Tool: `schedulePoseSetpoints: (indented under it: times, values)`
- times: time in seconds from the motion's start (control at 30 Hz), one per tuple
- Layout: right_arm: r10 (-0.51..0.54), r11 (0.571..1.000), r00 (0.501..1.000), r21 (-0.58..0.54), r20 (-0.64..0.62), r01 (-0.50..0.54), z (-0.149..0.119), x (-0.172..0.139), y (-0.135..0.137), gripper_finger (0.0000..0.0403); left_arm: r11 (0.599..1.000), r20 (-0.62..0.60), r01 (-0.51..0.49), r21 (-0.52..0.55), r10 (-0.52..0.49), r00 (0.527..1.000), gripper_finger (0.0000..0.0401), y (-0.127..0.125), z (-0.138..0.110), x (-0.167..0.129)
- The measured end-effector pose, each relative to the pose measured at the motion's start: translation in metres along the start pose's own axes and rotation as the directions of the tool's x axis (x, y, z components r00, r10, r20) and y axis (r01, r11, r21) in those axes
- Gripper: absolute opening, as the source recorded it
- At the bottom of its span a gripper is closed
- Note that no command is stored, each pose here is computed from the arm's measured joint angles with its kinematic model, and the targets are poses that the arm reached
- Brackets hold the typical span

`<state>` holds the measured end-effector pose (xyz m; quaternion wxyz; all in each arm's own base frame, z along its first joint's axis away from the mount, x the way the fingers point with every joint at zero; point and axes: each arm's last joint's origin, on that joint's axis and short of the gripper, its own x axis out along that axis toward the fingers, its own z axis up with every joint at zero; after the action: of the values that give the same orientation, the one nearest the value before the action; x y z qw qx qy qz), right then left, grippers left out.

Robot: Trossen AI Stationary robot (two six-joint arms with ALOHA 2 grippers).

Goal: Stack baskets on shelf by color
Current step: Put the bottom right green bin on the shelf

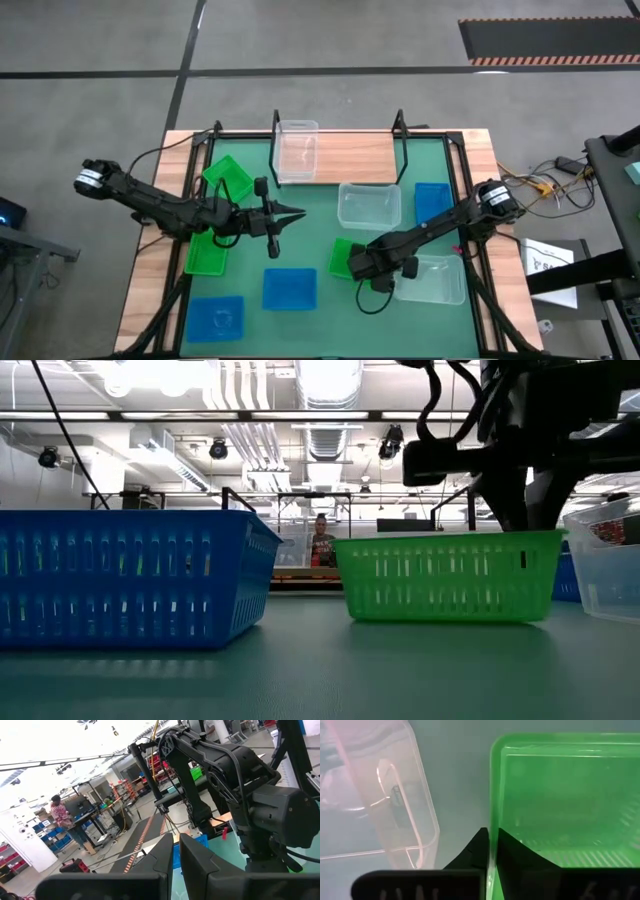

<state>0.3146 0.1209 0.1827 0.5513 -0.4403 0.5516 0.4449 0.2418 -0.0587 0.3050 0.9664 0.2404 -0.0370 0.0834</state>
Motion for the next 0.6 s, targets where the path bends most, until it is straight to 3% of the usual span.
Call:
schedulePoseSetpoints:
  times: [0.17, 0.33, 0.5, 0.6]
  values:
    - [-0.061, 0.998, 0.997, 0.032, 0.041, 0.06, 0.004, -0.019, -0.006, 0.001, 1.0, 0.004, -0.004, 0.0, 0.004, 1.0, 0.0015, 0.001, 0.001, 0.0]
    - [-0.149, 0.973, 0.984, 0.19, 0.101, 0.128, 0.012, -0.052, -0.018, 0.0009, 0.992, -0.024, -0.095, 0.085, 0.097, 0.995, 0.0015, 0.008, 0.006, -0.003]
    - [-0.256, 0.9, 0.954, 0.398, 0.154, 0.177, 0.019, -0.087, -0.029, 0.0009, 0.983, -0.023, -0.162, 0.092, 0.165, 0.986, 0.0015, 0.017, 0.011, -0.013]
    - [-0.338, 0.823, 0.934, 0.518, 0.118, 0.233, 0.02, -0.109, -0.033, 0.0009, 0.986, -0.022, -0.153, 0.066, 0.155, 0.988, 0.0015, 0.017, 0.004, -0.022]
